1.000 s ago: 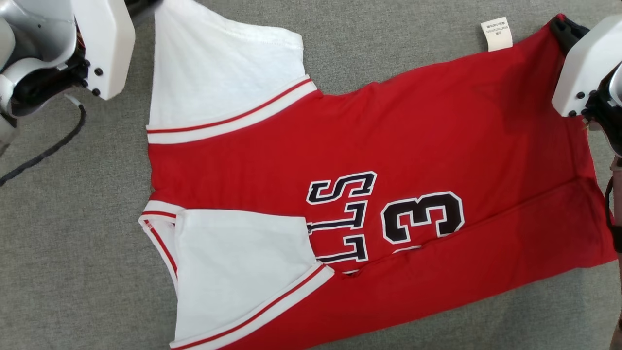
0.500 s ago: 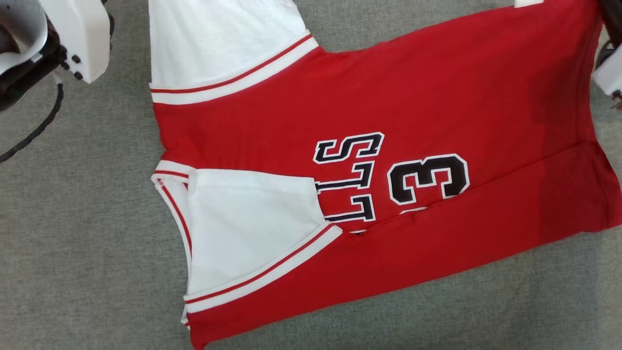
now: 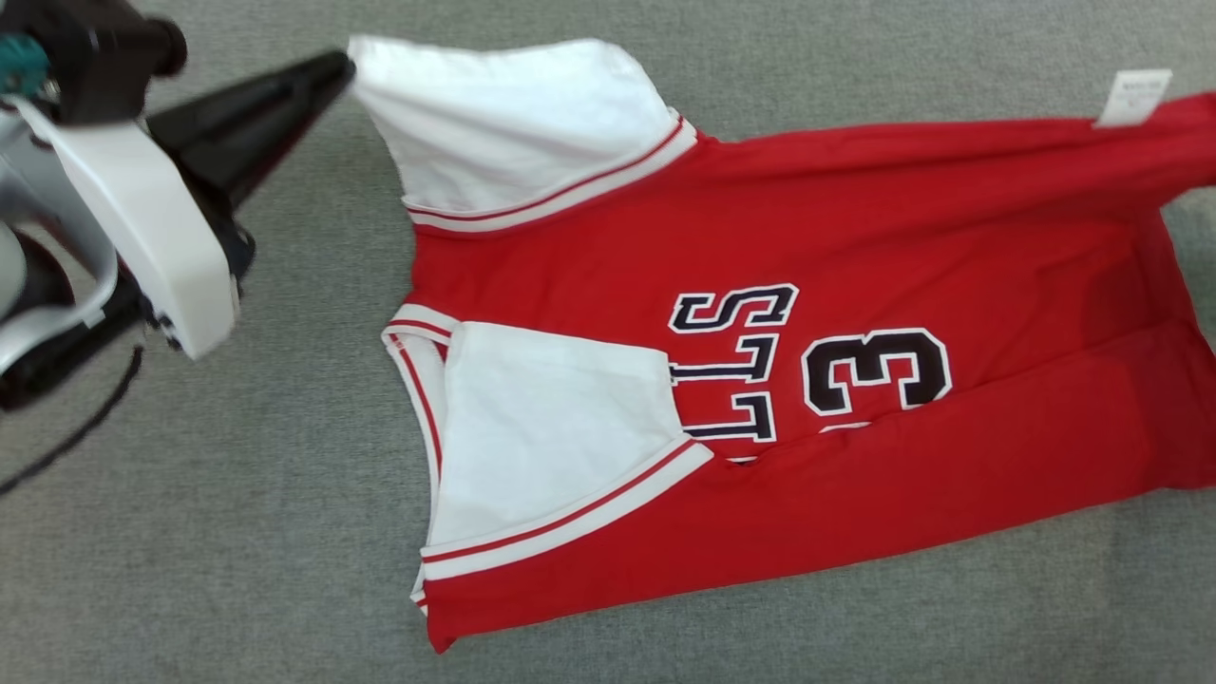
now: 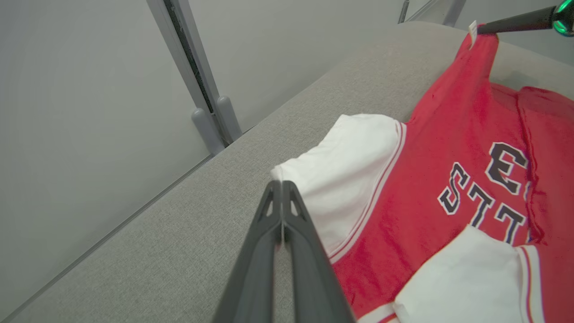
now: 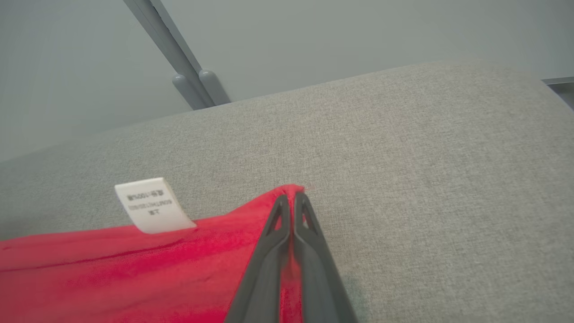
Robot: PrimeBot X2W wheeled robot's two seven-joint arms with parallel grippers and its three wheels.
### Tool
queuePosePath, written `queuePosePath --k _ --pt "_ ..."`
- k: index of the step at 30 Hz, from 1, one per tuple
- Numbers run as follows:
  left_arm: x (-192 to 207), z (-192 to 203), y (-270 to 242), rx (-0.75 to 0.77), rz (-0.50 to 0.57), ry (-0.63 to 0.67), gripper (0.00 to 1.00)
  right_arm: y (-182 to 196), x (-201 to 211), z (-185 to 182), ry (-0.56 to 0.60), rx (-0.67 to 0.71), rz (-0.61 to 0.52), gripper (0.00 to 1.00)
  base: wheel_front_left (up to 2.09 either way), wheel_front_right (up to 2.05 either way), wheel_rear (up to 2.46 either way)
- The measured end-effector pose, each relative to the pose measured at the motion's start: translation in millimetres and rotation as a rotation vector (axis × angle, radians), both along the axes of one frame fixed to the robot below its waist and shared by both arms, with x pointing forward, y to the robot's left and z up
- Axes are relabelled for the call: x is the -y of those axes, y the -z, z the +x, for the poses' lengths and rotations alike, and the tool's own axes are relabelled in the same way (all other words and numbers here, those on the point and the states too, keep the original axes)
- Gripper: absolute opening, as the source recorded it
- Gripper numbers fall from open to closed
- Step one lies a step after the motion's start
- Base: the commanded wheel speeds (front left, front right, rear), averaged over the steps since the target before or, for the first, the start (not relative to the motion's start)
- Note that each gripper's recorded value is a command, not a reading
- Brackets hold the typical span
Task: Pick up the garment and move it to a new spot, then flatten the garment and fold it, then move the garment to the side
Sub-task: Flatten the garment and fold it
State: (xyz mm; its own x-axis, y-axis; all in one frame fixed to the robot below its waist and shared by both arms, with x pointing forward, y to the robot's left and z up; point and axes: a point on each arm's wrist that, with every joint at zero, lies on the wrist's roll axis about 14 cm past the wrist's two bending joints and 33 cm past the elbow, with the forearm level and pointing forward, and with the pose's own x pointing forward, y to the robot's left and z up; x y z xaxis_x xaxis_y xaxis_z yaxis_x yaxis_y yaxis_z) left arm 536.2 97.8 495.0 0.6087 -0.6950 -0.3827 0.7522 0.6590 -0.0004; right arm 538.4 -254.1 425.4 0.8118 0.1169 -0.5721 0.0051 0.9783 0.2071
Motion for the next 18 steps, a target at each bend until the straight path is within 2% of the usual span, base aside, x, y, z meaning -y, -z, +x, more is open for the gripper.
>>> queuePosePath --k 8,18 --pt "-9.6 -62.3 7.0 -0.112 -0.049 -0.031 0.00 9.9 -0.1 -30.9 -0.012 -0.050 0.025 0.00 0.00 0.00 0.00" --pt "1.0 -142.5 24.7 -0.290 -0.124 -0.052 0.00 22.7 8.4 -76.8 -0.017 -0.102 -0.015 0.00 0.00 0.00 0.00"
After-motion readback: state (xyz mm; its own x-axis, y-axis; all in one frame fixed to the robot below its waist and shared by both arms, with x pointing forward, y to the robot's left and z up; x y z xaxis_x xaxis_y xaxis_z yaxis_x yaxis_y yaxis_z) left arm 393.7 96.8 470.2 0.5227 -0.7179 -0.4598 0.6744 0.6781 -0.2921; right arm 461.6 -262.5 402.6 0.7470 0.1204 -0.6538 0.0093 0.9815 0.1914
